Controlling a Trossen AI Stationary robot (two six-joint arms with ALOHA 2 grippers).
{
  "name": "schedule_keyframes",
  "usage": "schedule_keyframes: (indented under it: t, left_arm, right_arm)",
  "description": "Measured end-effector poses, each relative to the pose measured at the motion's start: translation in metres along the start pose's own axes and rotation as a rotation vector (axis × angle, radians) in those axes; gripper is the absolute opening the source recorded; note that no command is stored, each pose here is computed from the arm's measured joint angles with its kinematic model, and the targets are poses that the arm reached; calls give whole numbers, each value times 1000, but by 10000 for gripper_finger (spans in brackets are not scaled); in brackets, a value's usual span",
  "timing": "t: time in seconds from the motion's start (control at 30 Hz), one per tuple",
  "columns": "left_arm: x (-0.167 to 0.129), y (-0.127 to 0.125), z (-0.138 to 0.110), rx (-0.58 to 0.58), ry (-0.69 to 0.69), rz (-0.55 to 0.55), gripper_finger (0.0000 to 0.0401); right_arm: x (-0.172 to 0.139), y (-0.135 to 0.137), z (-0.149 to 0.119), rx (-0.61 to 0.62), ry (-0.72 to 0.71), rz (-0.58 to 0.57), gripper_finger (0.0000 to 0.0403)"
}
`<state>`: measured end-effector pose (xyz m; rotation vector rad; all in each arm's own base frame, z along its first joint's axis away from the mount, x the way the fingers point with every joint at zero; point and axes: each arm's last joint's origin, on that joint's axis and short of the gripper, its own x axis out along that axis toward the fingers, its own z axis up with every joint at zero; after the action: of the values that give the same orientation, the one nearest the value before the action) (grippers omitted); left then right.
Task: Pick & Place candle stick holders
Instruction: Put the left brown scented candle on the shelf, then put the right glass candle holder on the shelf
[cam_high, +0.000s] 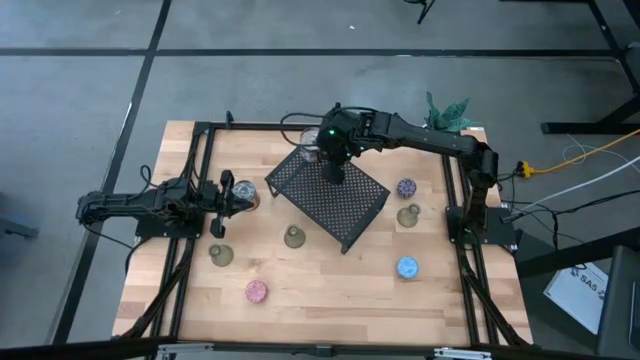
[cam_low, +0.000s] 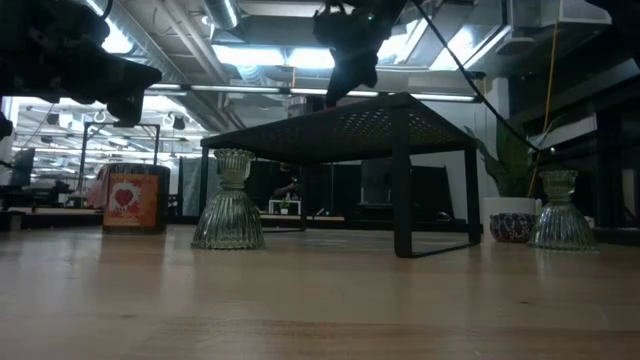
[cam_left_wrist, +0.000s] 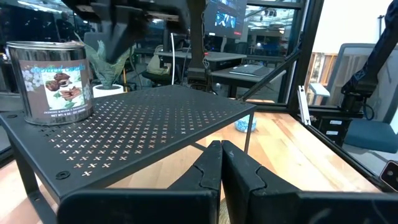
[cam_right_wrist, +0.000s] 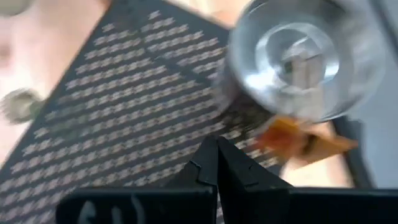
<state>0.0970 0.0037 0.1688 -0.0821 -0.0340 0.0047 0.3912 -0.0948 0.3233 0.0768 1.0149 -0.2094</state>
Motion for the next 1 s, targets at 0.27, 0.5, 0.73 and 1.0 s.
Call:
schedule_keyframes:
  t: [0.27,0.5,0.73,1.0]
  left_arm:
    - [0,0,0,0,0,0,1]
    - [0,0,0,0,0,0,1]
    - [0,0,0,0,0,0,1]
    - [0,0,0,0,0,0,1]
  right_arm:
    - [-26,1,-10,-4,46,69,0]
    - [-45,-6,-13,87,23,58,0]
    - [-63,-10,-19,138,12,51,0]
    - [-69,-8,-59,123,44,53,0]
